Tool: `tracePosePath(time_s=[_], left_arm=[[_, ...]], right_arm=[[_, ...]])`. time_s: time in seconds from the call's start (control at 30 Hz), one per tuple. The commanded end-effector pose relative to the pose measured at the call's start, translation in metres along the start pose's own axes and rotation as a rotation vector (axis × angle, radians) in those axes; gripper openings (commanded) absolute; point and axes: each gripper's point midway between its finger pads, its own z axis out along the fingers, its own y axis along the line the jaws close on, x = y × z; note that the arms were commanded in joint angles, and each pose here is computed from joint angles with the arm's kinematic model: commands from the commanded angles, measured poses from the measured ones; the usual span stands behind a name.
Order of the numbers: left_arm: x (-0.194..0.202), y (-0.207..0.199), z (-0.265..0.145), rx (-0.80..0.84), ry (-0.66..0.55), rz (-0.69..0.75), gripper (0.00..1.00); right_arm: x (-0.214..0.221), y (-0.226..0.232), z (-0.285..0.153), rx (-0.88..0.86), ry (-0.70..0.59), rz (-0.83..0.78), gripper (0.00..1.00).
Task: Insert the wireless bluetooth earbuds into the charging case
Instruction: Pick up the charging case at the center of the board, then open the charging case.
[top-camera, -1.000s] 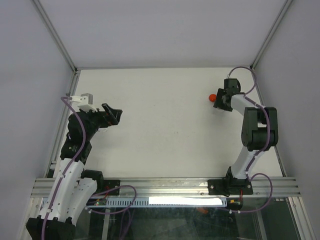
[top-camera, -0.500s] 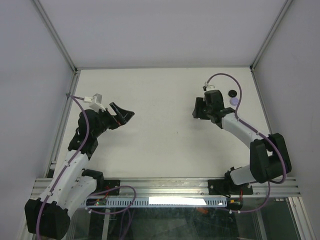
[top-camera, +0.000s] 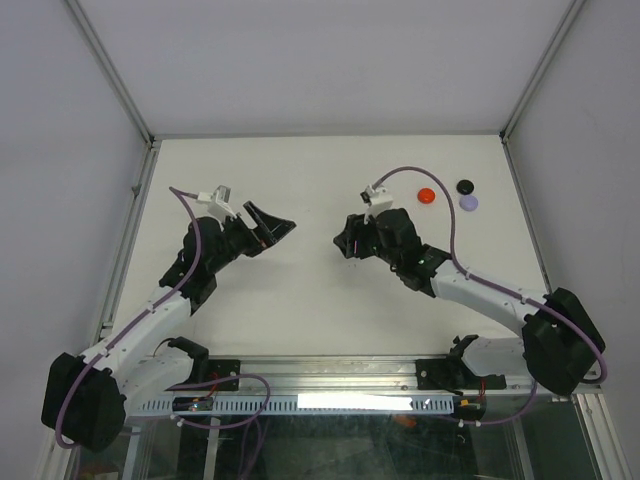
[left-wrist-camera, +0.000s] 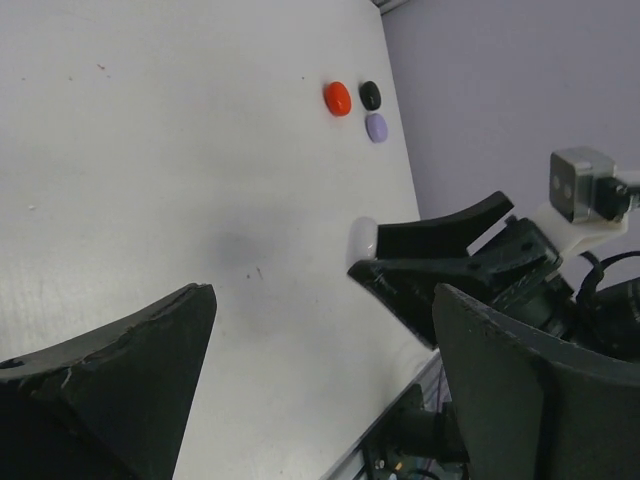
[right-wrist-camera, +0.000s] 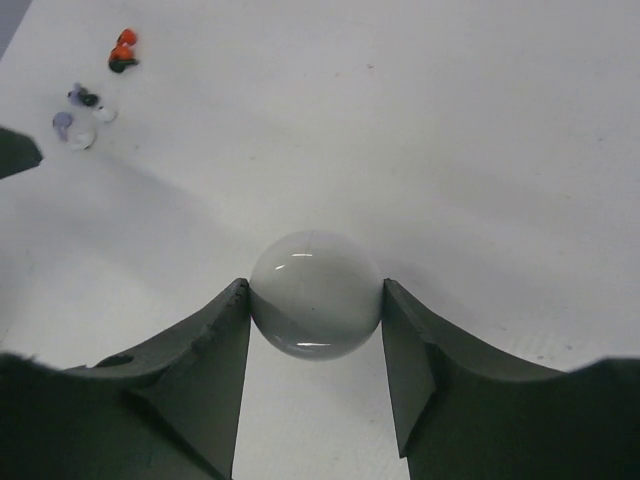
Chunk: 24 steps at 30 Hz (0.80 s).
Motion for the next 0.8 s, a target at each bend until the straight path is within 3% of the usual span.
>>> tracePosePath(time_s=[0.0, 0.13, 0.43, 0.77], left_arm=[[-0.010, -0.035, 0.007, 0.130, -0.057, -0.036, 0.91], [0.001, -0.043, 0.012, 0.155, -0.028, -0.028, 0.86], [0.024, -0.048, 0.012, 0.204, 0.038, 0.003, 0.63], [0.047, -0.047, 0.015, 0.220, 0.126, 0.025, 0.56]], right_arm=[[-0.030, 0.049, -0.009, -0.157, -0.203, -0.045, 0.51], [-0.029, 0.075, -0.013, -0.244, -0.255, -0.093, 0.51], [-0.029, 0.100, -0.022, -0.336, -0.345, -0.121, 0.51], [-0.025, 0.111, -0.022, -0.377, -0.350, -0.156, 0.51]])
